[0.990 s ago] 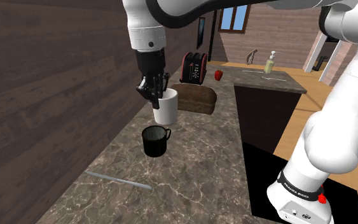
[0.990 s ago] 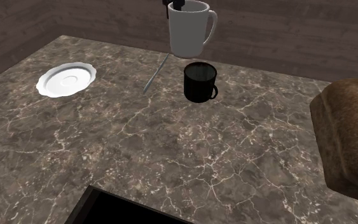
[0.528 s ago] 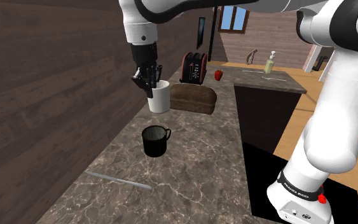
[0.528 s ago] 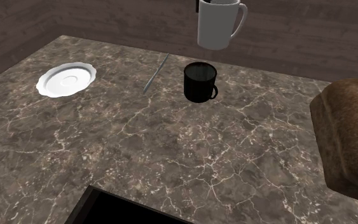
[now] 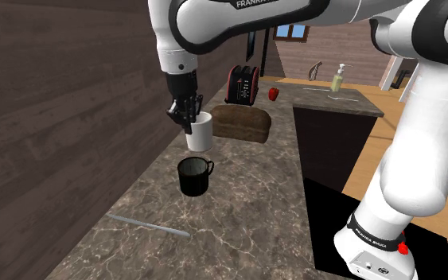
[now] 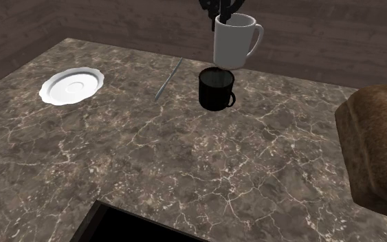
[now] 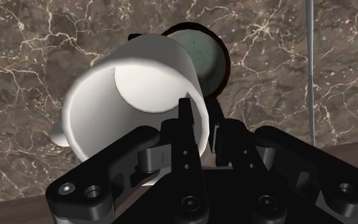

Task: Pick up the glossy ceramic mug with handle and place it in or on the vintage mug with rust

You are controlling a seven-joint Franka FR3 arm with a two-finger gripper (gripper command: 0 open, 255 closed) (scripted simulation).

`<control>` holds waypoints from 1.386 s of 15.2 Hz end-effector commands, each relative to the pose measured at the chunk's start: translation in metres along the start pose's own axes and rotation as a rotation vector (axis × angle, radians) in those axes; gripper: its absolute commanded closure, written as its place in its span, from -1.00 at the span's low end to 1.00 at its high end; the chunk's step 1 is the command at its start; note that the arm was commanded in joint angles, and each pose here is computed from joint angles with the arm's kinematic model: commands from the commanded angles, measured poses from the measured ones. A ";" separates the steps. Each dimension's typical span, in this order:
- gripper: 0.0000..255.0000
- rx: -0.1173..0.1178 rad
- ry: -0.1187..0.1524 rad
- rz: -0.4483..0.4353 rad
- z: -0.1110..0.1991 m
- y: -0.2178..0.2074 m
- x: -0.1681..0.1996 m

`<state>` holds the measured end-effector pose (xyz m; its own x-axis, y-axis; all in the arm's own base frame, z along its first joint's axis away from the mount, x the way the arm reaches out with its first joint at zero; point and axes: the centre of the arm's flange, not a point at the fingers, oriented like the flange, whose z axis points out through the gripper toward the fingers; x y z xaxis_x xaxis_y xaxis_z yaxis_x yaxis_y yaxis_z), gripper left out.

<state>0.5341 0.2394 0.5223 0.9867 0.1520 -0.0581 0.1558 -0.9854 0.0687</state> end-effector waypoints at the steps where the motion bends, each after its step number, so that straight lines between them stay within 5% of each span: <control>1: 1.00 0.000 0.001 0.000 0.010 -0.002 0.001; 10: 1.00 0.000 0.001 0.000 0.059 -0.005 0.003; 17: 1.00 0.000 0.001 0.000 0.059 -0.005 0.003; 18: -1.00 0.000 0.001 0.000 0.059 -0.005 0.004; 21: -1.00 0.000 0.001 0.000 0.059 -0.005 0.004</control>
<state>0.5344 0.2405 0.4631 0.9867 0.1520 -0.0571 0.1557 -0.9854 0.0685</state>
